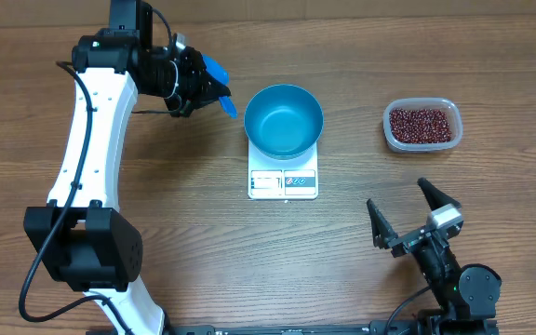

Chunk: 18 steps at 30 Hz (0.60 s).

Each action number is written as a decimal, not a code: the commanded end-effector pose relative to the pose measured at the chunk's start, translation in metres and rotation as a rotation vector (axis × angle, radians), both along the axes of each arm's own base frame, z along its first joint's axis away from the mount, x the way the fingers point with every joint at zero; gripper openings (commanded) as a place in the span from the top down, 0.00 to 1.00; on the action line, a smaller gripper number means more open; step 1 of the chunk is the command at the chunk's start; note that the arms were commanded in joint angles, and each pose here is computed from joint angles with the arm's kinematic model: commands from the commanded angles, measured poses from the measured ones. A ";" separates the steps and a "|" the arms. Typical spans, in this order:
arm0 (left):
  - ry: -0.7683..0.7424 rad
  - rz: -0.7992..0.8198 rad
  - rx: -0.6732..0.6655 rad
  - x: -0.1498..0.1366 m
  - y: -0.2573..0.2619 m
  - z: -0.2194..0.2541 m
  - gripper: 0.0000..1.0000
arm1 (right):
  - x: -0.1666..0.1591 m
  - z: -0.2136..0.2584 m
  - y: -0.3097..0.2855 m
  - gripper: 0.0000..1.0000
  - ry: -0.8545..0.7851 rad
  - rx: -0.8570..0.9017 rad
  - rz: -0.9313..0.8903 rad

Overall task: Scoop item into bowl and weigh 150g on scale
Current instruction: 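Lift the blue scoop with the left gripper toward the table center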

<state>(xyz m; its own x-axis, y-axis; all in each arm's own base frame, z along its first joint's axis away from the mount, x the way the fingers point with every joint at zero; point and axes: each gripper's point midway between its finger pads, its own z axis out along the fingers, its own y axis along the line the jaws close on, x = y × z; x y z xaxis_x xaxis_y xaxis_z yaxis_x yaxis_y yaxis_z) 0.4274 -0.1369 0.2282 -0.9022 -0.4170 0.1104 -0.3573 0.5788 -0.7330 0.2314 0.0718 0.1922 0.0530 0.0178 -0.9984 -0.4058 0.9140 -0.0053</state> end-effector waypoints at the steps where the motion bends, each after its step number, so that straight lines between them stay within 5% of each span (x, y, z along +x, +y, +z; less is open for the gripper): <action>1: -0.154 -0.034 0.103 0.009 0.009 0.013 0.96 | -0.008 0.001 0.016 0.00 -0.001 0.023 0.100; 10: -0.446 -0.224 -0.126 0.022 -0.024 0.065 0.96 | -0.024 0.073 0.013 0.00 -0.016 0.242 0.118; 18: -0.708 -0.389 -0.296 0.019 -0.044 0.113 0.96 | -0.027 0.142 0.020 0.00 0.176 0.279 0.144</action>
<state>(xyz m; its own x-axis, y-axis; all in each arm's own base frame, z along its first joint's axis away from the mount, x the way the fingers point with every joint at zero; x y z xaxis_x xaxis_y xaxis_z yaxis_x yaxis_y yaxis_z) 0.4660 -0.1698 0.3009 -0.9108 -0.1844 -0.3694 0.2615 0.4346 -0.8618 0.2039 0.0862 0.3003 -0.0980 0.2614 -0.9602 -0.4832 0.8310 0.2756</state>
